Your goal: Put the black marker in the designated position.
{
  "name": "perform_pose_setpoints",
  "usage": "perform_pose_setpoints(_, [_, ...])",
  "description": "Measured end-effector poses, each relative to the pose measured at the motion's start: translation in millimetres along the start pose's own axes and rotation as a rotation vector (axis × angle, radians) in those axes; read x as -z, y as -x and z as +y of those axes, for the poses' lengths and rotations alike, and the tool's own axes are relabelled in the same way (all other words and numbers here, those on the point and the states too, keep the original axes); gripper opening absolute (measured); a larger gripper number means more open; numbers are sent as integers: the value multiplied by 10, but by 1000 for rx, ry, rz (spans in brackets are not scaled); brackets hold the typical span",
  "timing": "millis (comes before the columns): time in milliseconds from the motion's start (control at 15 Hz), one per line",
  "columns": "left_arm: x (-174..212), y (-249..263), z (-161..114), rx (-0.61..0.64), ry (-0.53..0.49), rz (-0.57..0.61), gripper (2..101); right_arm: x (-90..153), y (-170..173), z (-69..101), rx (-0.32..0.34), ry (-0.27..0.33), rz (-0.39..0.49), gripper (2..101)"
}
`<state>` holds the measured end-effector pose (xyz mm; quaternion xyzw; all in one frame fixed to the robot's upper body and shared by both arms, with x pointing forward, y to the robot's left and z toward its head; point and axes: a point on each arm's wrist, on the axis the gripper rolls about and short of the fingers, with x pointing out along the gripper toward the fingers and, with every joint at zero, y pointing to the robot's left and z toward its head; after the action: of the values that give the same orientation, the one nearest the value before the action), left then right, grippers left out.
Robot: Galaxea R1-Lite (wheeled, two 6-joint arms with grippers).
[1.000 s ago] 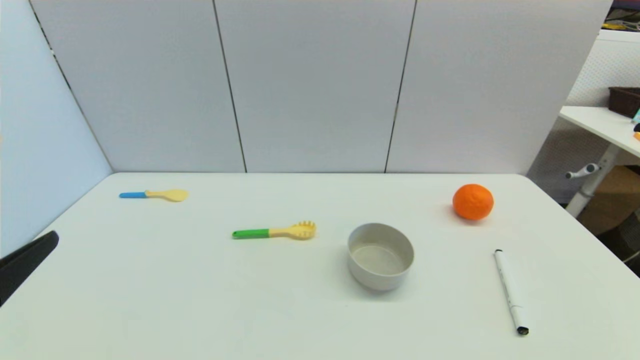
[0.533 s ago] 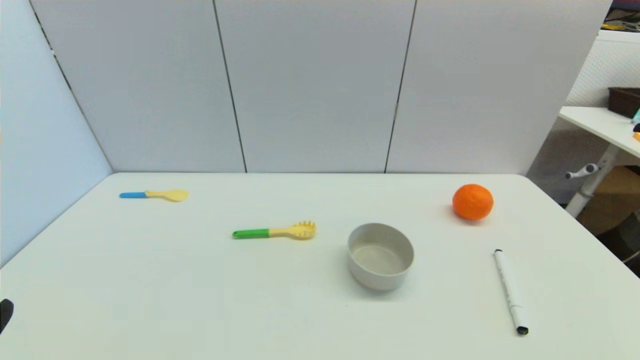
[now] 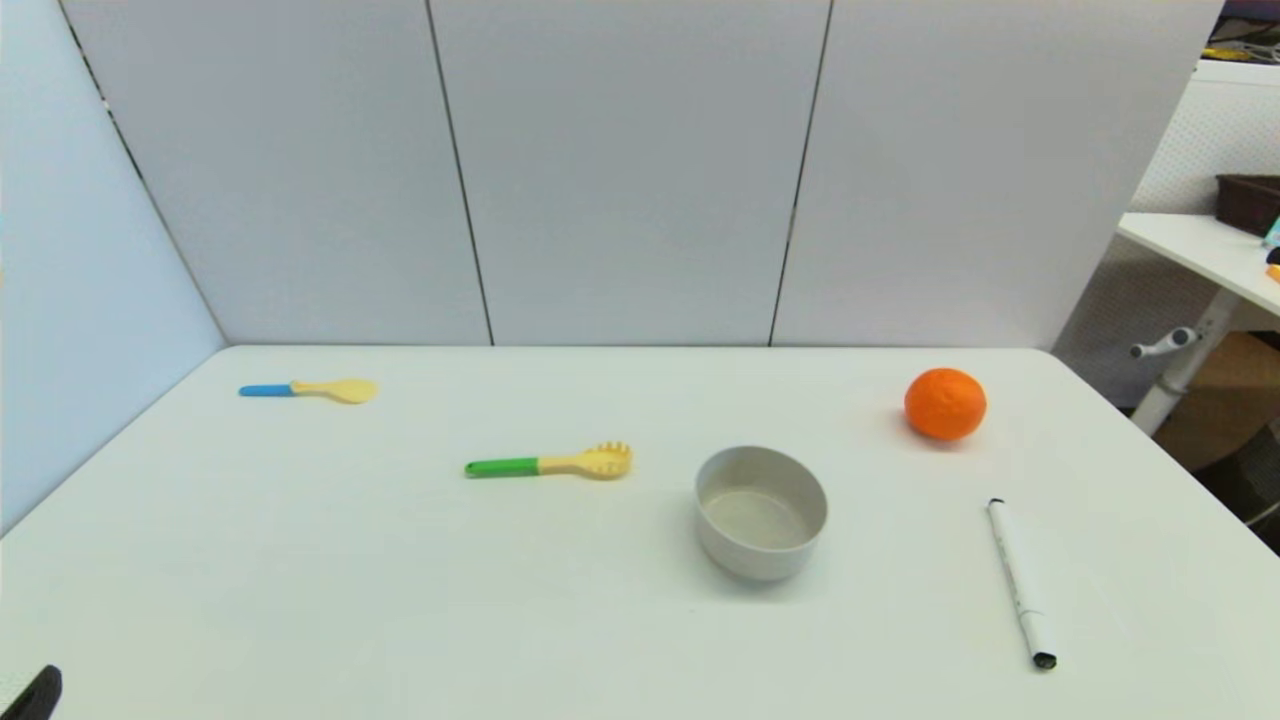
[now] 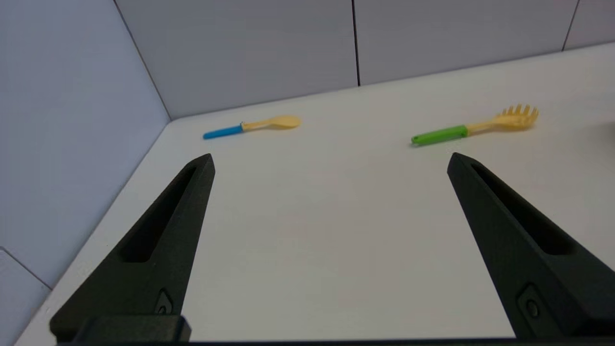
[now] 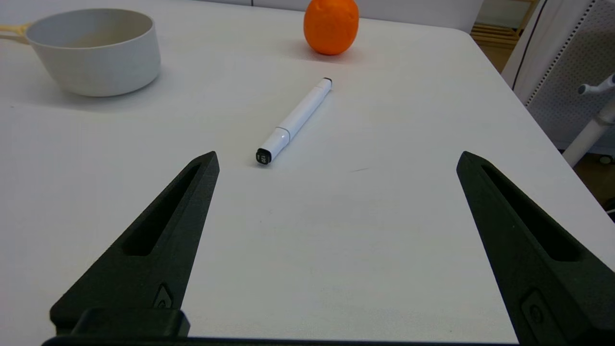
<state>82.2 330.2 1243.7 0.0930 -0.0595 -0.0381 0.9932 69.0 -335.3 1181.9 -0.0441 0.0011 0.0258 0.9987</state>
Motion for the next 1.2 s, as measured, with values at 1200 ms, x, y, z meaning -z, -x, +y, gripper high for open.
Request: perform_pose_setpoints(1200, [585, 201, -92, -74, 169, 115, 978, 0, 0, 0, 0, 0, 0, 980])
